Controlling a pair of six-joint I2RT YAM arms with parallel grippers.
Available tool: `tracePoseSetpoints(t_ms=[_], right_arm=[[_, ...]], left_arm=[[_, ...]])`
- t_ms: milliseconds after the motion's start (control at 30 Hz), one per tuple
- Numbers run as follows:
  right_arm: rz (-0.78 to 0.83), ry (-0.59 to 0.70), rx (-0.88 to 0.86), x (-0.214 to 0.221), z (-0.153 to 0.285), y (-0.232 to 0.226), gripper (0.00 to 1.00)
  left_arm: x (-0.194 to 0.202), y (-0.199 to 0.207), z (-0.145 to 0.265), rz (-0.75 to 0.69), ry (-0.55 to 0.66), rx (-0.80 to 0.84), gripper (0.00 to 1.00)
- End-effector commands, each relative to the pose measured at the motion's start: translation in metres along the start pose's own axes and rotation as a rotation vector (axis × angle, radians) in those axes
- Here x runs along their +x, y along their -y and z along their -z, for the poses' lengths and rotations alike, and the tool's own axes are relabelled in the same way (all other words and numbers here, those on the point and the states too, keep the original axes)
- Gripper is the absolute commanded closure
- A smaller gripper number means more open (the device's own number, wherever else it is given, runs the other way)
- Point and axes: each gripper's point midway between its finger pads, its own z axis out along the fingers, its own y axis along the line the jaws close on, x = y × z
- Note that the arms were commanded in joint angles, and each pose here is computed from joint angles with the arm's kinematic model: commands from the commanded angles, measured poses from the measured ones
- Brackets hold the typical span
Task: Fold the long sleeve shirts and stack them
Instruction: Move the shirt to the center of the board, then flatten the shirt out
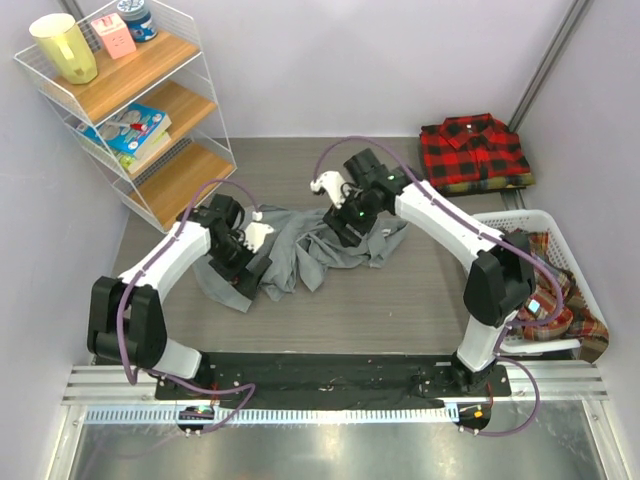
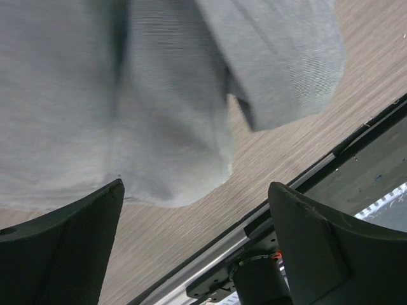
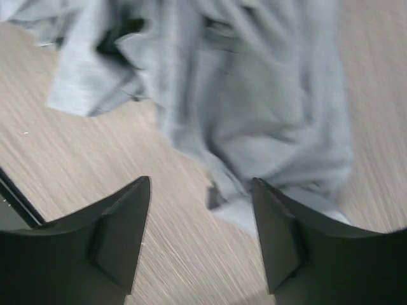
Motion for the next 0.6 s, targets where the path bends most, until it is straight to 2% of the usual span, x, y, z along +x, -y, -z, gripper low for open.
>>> tracePoseSetpoints(t_ms=[0,267,367,400,467,500,567], right_arm=[[0.046,-0.012,-0.004,0.001,-0.024,-0.011,0.35],[0.083,-0.072,0.017,0.017,-0.066,-0.006,0.46],[0.082,-0.093,0.059,0.021,-0.074,0.004,0.55],[0.083,-0.107,0.075,0.024,-0.076,0.007,0.66],[0.082,-0.105,0.108,0.02,-0.072,0.012,0.82],[0.081,-0.085,0.129,0.014,-0.063,0.016,0.99],[0.068,-0.043,0.147,0.003,-0.046,0.021,0.99]], left_arm=[[0.0,0.009,-0.01,-0.015,0.012,-0.015,0.04],[0.005,-0.001,-0.023,-0.004,0.006,-0.062,0.06],[0.009,-0.005,-0.031,0.006,-0.024,-0.064,0.08],[0.007,-0.007,-0.033,0.007,-0.025,-0.069,0.1],[0.006,-0.013,-0.038,0.015,-0.034,-0.088,0.23],[0.005,-0.016,-0.038,0.02,-0.032,-0.102,0.41],[0.001,-0.025,-0.029,0.019,-0.019,-0.159,0.56]])
